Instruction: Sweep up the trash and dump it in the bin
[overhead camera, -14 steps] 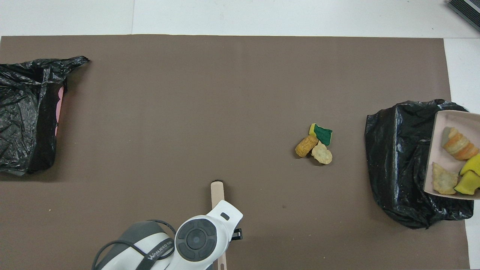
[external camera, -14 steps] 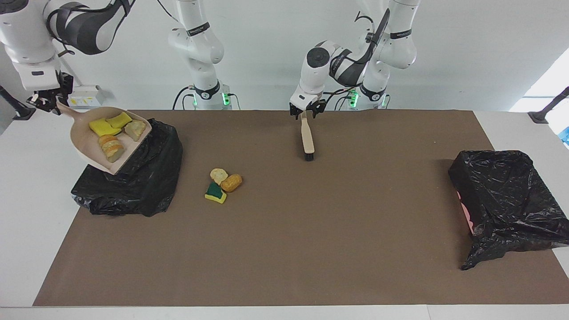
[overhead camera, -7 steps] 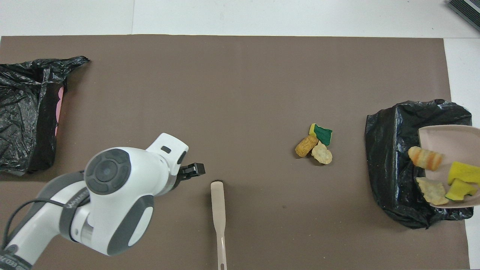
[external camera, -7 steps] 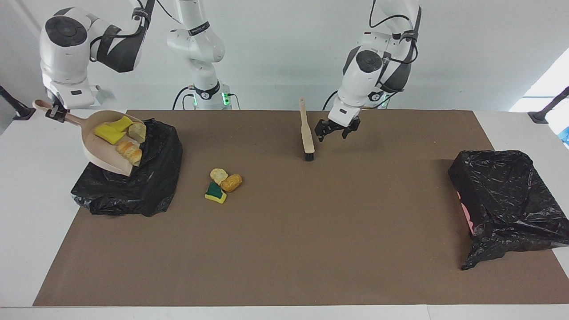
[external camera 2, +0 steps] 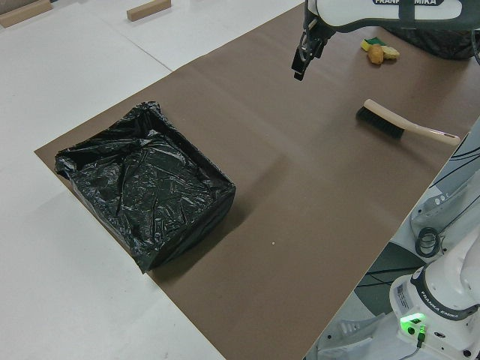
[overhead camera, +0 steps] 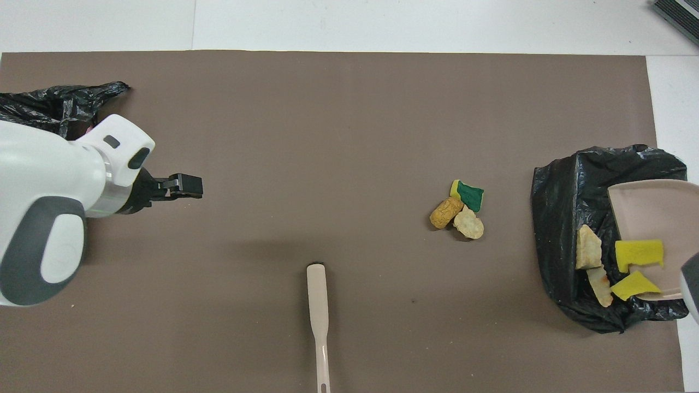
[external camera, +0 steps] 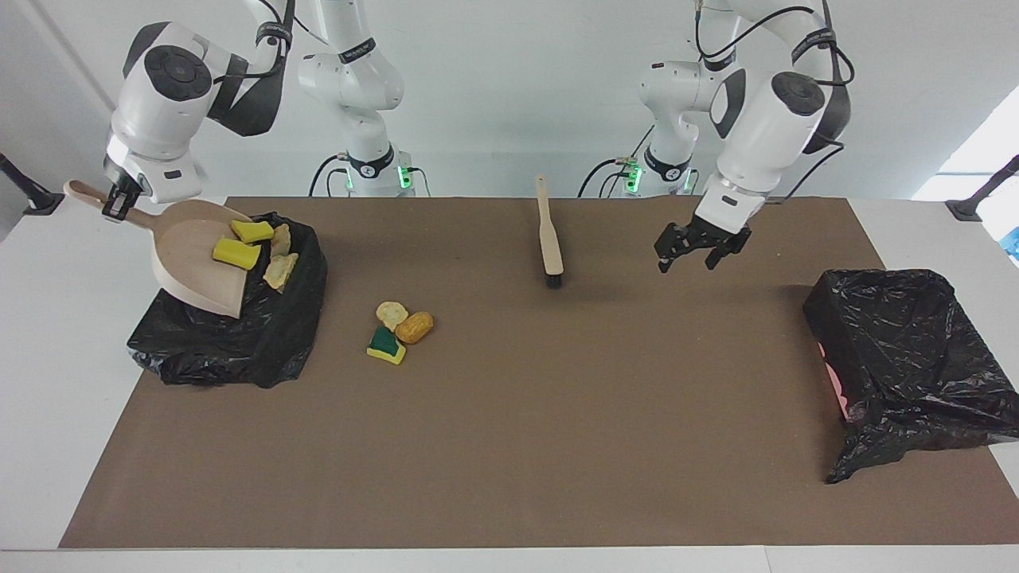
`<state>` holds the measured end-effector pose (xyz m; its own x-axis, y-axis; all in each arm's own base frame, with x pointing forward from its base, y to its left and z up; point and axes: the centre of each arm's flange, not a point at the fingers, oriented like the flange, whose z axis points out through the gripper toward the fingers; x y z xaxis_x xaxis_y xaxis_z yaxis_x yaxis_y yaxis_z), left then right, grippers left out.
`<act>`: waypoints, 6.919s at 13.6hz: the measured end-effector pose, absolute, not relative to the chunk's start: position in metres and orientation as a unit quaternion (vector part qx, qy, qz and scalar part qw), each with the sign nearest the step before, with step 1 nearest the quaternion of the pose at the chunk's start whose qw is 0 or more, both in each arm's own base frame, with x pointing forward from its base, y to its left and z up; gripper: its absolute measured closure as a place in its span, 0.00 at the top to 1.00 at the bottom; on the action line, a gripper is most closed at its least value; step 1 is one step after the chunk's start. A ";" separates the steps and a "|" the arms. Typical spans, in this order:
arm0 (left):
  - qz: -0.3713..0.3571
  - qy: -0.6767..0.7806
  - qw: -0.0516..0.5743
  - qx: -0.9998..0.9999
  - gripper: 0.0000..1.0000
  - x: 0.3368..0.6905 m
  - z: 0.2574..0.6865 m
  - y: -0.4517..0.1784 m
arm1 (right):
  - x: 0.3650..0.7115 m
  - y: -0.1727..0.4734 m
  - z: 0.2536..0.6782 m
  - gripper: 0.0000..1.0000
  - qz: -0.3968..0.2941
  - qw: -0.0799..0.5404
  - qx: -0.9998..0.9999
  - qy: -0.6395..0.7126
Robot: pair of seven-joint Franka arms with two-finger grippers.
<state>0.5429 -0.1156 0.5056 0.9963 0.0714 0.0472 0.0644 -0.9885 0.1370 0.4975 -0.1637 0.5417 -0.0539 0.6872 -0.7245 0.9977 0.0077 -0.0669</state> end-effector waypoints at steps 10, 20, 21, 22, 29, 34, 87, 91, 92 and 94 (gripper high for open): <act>0.044 -0.027 0.029 0.998 1.00 0.560 0.625 -0.015 | 0.509 -0.122 0.596 0.31 -0.269 0.332 0.694 0.579; 0.034 -0.028 0.027 0.999 1.00 0.550 0.637 -0.006 | 0.498 -0.029 0.613 0.31 -0.129 0.220 0.889 0.381; 0.034 -0.028 0.027 0.999 1.00 0.550 0.637 -0.006 | 0.498 -0.022 0.610 0.31 -0.113 0.199 0.906 0.355; 0.034 -0.029 0.027 0.999 1.00 0.550 0.637 -0.006 | 0.498 -0.015 0.607 0.31 -0.100 0.183 0.922 0.326; 0.034 -0.029 0.027 0.999 1.00 0.550 0.637 -0.007 | 0.506 0.162 0.546 0.31 -0.047 0.099 0.985 0.129; 0.017 -0.037 0.029 0.999 1.00 0.545 0.636 -0.012 | 0.534 0.285 0.482 0.31 -0.035 0.023 0.999 0.024; 0.021 -0.150 0.015 0.988 1.00 0.555 0.584 -0.086 | 0.253 0.441 0.337 0.85 -0.084 0.007 0.996 0.041; 0.021 -0.150 0.011 0.988 1.00 0.574 0.577 -0.090 | 0.254 0.442 0.337 0.35 -0.080 0.002 0.996 0.040; 0.018 -0.153 0.010 0.988 1.00 0.579 0.573 -0.095 | 0.255 0.441 0.337 0.26 -0.080 0.002 0.996 0.039; 0.017 -0.166 0.008 0.986 1.00 0.587 0.565 -0.113 | 0.257 0.441 0.337 0.26 -0.080 0.001 0.996 0.036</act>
